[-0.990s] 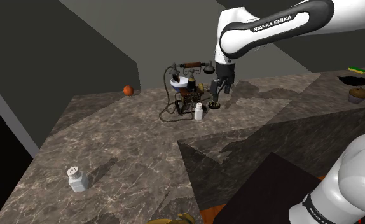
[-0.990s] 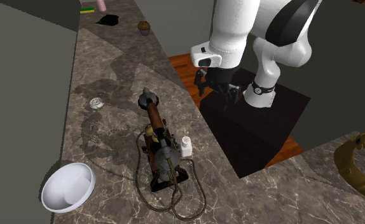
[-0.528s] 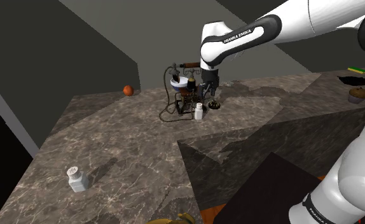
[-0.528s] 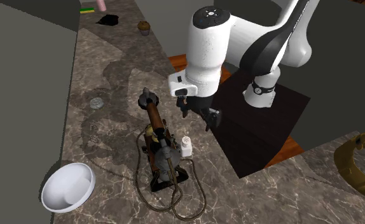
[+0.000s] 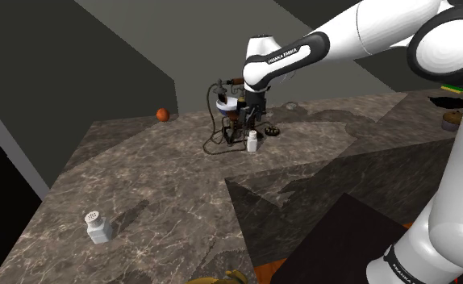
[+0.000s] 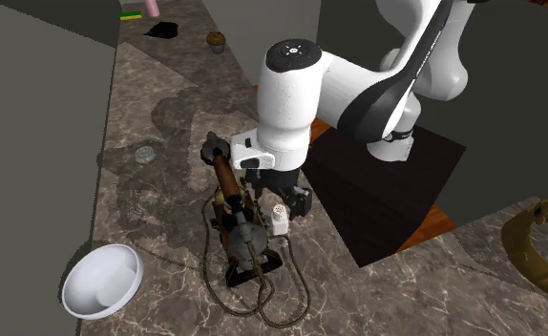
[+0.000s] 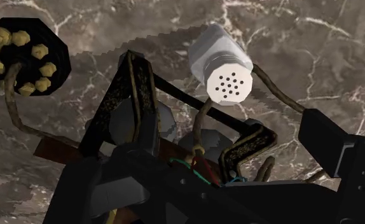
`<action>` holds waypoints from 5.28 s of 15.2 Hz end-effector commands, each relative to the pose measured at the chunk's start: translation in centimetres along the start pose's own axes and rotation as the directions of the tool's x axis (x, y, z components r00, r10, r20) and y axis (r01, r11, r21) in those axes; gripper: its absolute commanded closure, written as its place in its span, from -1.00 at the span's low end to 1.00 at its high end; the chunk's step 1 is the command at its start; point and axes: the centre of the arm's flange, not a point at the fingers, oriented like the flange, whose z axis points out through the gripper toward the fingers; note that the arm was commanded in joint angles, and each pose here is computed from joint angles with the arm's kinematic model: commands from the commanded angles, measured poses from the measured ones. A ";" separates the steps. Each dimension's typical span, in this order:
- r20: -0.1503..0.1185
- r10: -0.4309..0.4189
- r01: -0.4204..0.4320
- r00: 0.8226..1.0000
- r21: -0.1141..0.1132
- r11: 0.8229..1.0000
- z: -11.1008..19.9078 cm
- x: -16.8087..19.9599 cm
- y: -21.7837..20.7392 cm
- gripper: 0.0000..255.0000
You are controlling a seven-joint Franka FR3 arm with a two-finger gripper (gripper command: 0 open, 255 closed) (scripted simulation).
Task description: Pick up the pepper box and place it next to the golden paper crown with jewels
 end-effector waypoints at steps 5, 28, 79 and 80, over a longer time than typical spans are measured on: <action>0.077 -0.004 0.003 0.997 0.015 1.000 4.1 -0.8 -0.3 -1.00; 0.077 -0.004 0.003 0.997 0.015 1.000 0.4 -0.6 -0.1 1.00; 0.077 -0.004 0.003 0.997 0.015 1.000 -19.0 -4.7 -19.9 1.00; 0.077 -0.004 0.003 0.997 0.015 1.000 -19.0 -5.0 -21.2 1.00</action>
